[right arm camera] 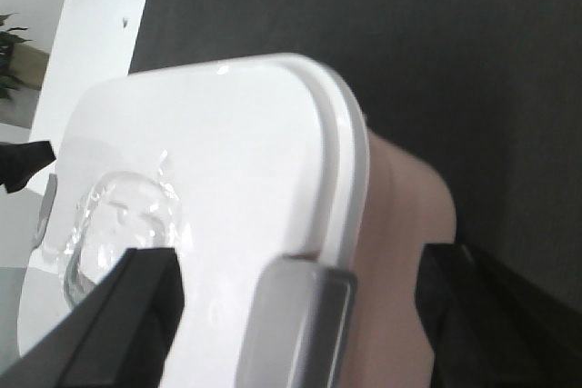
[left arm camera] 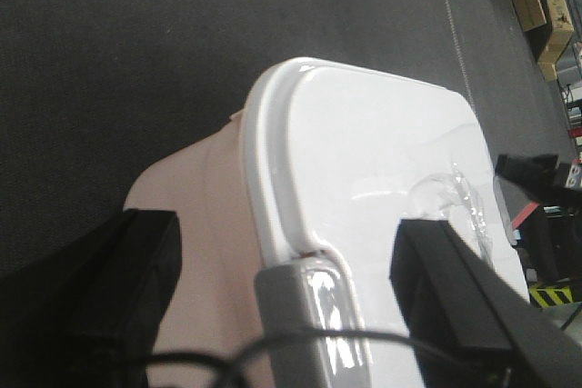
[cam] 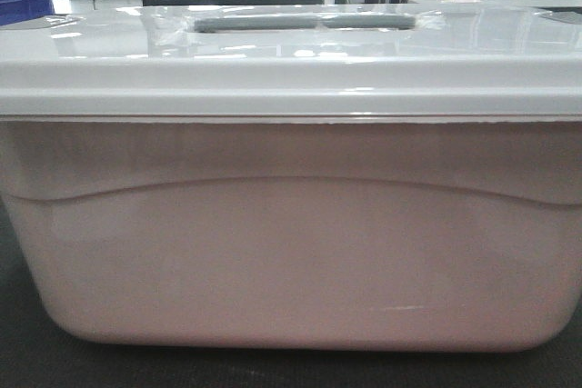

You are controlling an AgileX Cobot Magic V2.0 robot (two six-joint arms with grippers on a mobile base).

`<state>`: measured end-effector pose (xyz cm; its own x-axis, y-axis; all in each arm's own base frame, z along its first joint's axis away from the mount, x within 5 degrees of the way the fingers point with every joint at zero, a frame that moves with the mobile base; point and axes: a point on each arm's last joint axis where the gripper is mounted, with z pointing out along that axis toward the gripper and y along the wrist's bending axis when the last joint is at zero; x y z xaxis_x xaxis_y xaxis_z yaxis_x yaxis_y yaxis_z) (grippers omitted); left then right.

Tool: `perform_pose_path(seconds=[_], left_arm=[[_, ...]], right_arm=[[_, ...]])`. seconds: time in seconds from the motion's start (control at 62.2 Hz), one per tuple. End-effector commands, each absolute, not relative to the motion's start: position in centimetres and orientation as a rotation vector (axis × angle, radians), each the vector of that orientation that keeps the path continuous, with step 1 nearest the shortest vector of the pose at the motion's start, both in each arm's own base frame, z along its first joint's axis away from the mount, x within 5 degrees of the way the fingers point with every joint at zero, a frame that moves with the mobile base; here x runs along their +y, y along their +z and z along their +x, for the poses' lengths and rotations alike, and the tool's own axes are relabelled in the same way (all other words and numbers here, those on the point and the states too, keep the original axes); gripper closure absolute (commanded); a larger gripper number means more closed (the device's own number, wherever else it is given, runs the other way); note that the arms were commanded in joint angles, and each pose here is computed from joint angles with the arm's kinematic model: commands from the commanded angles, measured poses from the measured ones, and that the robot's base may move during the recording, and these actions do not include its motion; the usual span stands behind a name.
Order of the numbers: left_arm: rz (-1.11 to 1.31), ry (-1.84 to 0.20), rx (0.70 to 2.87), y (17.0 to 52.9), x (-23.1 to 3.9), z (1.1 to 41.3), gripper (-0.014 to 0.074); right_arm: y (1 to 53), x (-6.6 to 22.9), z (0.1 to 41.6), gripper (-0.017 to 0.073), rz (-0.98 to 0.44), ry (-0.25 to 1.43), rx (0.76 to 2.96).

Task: Grab white bin and place on right shelf
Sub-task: 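Close both grippers on the lid rims at the bin's two ends, then lift the pink bin off the table with both grippers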

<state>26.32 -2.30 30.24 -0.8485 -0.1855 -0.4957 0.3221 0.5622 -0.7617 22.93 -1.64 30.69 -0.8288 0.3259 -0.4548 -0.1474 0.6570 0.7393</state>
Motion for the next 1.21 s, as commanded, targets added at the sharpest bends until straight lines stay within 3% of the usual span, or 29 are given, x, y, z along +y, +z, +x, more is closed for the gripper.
perform_pose_path(seconds=[0.0, 0.675, 1.189], left_arm=[[0.206, -1.423, 2.179, 32.1, -3.0, 25.4, 0.0204], [-0.065, -1.651, 2.100, 28.9, -3.5, 24.6, 0.0204], [-0.031, -1.741, 2.101, 28.6, -6.0, 24.1, 0.0204]], right_arm=[[31.2, -0.9, 22.3, -0.0061, 0.111, 1.225, 2.201], [26.9, 0.2, 20.9, -0.0061, 0.346, 1.481, 1.981], [26.9, 1.6, 20.9, -0.0061, 0.311, 1.538, 1.983]])
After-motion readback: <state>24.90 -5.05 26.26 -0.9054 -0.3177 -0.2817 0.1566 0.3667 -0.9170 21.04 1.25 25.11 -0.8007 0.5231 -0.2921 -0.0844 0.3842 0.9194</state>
